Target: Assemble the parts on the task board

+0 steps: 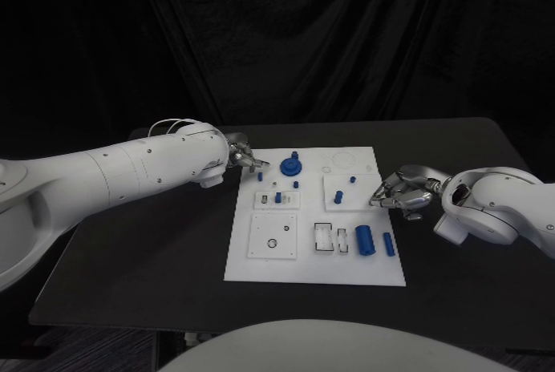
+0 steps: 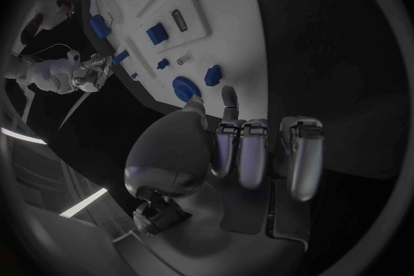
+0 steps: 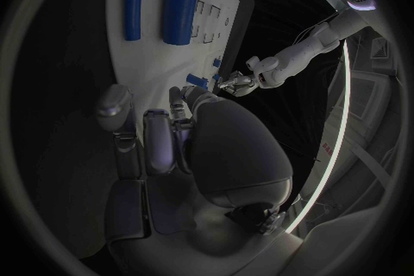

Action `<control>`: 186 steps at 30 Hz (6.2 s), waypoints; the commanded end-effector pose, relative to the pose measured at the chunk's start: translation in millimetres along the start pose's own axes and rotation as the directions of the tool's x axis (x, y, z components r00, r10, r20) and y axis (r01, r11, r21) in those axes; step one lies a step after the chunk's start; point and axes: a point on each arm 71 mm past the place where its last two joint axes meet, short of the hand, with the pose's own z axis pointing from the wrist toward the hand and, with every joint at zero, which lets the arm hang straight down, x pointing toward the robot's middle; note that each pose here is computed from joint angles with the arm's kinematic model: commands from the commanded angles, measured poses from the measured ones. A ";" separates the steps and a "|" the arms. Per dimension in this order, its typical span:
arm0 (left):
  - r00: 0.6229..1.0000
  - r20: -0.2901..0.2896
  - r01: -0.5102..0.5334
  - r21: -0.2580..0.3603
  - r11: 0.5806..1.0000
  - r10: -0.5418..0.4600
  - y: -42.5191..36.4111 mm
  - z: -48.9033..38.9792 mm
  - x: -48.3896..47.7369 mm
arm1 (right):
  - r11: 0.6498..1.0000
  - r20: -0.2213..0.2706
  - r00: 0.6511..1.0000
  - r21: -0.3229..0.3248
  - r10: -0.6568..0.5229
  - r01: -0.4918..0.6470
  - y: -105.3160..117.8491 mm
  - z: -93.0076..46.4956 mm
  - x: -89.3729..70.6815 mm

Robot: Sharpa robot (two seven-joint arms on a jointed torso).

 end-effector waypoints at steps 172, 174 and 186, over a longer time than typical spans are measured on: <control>0.996 -0.012 0.087 0.094 0.992 -0.086 -2.8 -57.9 37.2 | 1.000 -0.014 1.000 0.030 0.008 -0.008 -11.1 -2.6 5.6; 0.997 -0.013 0.083 0.090 0.993 -0.082 -2.3 -57.7 37.9 | 1.000 -0.013 1.000 0.030 0.008 -0.008 -11.1 -2.5 5.6; 0.997 -0.028 0.079 0.063 0.995 -0.078 2.4 -54.8 48.5 | 1.000 -0.012 1.000 0.030 0.008 -0.008 -10.9 -2.1 5.5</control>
